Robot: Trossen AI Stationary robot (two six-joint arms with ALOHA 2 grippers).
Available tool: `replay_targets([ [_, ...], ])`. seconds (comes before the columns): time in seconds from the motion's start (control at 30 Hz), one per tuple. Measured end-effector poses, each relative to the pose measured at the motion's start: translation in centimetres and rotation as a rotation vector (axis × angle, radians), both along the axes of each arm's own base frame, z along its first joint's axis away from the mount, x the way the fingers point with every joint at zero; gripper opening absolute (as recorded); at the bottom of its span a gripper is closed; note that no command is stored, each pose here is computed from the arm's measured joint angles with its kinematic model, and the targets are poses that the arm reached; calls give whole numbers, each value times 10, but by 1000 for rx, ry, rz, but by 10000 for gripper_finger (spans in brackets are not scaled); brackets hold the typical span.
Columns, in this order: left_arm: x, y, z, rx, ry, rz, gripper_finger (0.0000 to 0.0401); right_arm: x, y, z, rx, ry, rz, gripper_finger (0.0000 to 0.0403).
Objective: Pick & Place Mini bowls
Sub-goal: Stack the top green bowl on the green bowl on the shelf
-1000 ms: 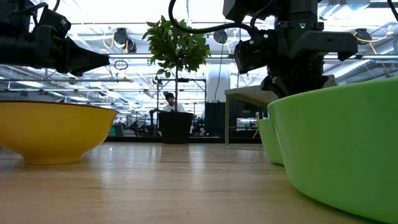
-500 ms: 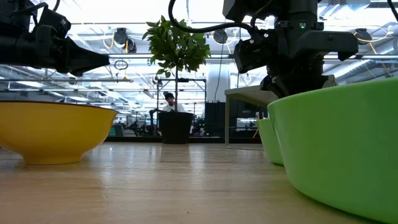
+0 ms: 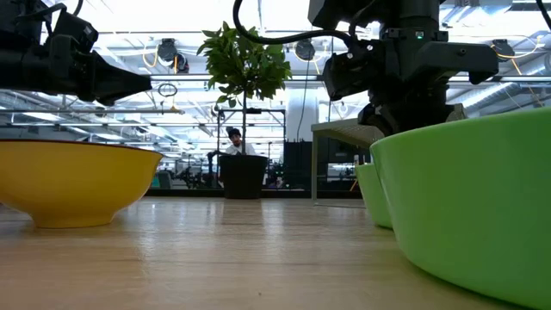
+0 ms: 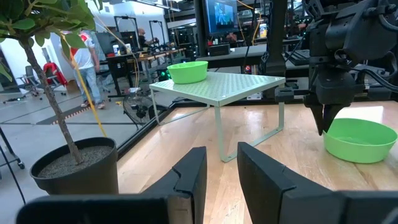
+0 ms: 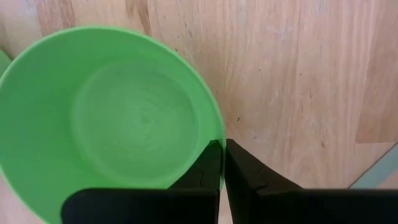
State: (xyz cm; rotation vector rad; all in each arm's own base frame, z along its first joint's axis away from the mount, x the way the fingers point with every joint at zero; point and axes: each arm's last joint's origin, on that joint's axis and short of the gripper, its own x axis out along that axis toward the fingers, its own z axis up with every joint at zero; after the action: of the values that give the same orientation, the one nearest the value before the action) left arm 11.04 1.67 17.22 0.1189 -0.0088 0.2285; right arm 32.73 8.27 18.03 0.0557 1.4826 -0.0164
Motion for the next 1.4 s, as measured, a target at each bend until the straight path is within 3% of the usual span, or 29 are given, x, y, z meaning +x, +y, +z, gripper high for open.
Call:
replay_targets([
  [0.97, 0, 0, 0, 0, 0, 0, 93, -1, 0, 0, -4, 3, 29, 0],
  [1.4, 0, 0, 0, 0, 0, 1, 93, -7, -17, 34, 15, -115, 1, 1],
])
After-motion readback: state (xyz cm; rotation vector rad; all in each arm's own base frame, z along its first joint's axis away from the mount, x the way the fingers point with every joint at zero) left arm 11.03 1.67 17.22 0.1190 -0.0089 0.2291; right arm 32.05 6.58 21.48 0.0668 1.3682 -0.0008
